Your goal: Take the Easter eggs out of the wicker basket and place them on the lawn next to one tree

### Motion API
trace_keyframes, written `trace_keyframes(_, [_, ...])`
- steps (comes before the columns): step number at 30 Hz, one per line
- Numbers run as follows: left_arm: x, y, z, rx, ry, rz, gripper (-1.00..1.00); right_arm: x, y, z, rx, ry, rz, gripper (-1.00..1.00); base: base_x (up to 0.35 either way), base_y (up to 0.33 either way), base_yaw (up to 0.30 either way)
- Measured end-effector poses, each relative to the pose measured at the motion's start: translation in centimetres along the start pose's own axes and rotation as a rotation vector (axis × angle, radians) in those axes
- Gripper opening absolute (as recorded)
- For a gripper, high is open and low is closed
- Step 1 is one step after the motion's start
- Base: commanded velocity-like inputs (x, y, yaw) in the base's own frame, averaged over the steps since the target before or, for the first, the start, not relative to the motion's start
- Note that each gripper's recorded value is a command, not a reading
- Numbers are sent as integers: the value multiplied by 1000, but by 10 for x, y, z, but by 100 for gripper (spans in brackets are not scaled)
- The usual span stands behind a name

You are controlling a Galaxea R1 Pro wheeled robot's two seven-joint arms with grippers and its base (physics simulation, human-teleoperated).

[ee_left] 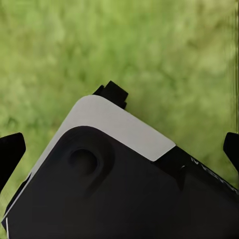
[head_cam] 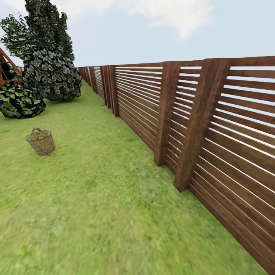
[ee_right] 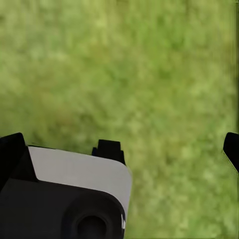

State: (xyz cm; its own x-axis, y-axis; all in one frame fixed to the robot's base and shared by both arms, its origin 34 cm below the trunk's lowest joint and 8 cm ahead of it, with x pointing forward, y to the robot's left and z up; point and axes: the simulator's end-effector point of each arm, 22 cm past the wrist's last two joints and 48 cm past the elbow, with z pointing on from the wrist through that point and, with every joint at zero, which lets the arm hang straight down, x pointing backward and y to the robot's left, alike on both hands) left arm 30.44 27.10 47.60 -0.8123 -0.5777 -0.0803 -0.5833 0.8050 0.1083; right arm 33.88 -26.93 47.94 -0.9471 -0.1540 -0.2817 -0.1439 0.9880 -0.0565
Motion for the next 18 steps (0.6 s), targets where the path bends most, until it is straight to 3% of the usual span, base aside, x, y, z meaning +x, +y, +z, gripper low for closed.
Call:
trace_keyframes(4, [1, 0, 0, 0, 1, 0, 100, 0, 0, 0, 0, 0, 0, 100, 317, 0, -19])
trace_keyframes(18, [3, 2, 1, -3, 3, -4, 100, 2, 1, 0, -2, 1, -4, 100, 0, 0, 5])
